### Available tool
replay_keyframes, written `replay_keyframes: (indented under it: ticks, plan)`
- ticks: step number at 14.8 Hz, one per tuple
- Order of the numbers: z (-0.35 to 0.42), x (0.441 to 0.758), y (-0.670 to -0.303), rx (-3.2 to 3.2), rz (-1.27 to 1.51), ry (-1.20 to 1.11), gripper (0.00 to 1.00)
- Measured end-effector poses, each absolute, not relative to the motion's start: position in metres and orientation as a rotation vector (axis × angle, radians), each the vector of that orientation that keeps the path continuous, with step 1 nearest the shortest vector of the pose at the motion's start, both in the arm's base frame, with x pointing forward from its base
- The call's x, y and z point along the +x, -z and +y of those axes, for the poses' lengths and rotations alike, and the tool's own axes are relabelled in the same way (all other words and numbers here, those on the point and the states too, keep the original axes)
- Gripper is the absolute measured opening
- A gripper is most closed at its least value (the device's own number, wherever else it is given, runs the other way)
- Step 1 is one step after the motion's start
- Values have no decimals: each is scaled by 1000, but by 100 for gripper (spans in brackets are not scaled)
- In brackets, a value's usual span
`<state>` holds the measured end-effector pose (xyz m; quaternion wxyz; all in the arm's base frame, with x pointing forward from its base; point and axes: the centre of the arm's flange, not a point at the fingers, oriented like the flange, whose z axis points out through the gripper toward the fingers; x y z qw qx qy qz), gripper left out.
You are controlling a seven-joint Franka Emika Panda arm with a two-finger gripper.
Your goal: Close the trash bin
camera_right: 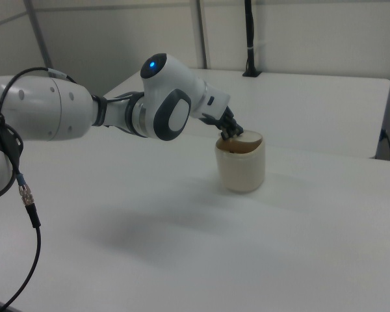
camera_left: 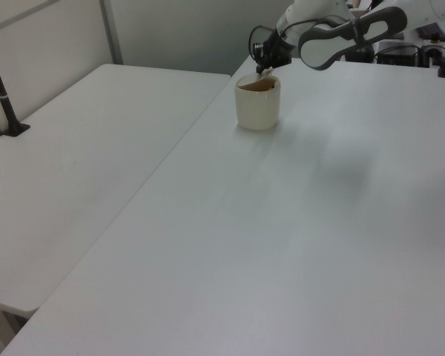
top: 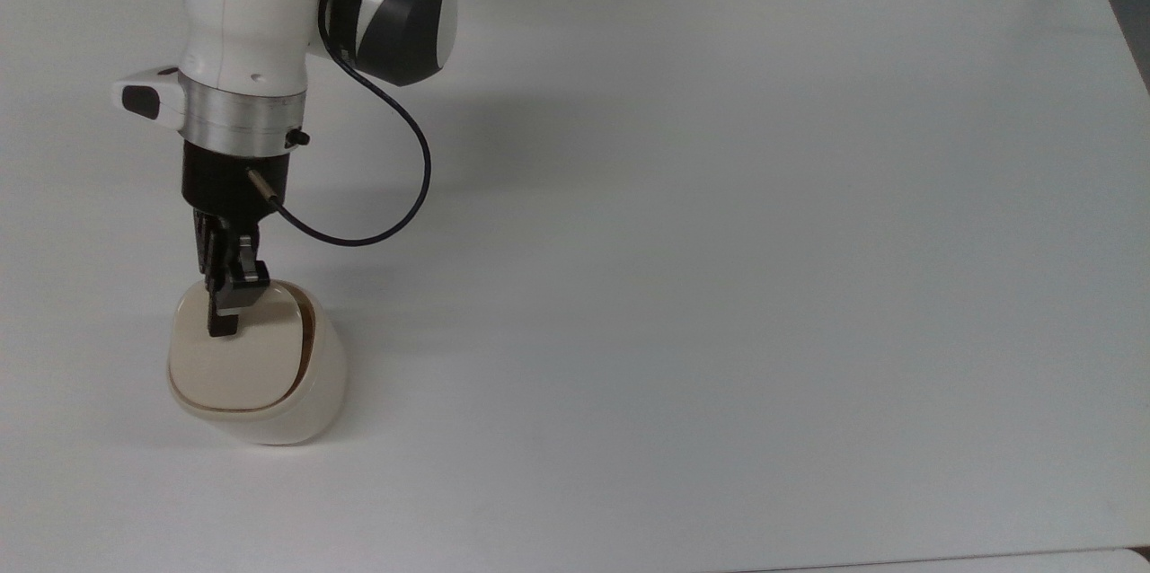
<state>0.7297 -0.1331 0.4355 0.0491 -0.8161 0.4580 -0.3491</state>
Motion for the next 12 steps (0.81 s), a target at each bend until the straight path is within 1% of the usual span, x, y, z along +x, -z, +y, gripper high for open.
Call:
replay_keyframes:
  ticks: [3, 12]
  plan:
    - [-125, 727, -419, -2565, 1324, 1024, 1]
    - [-120, 725, -414, -2642, 1226, 1016, 1]
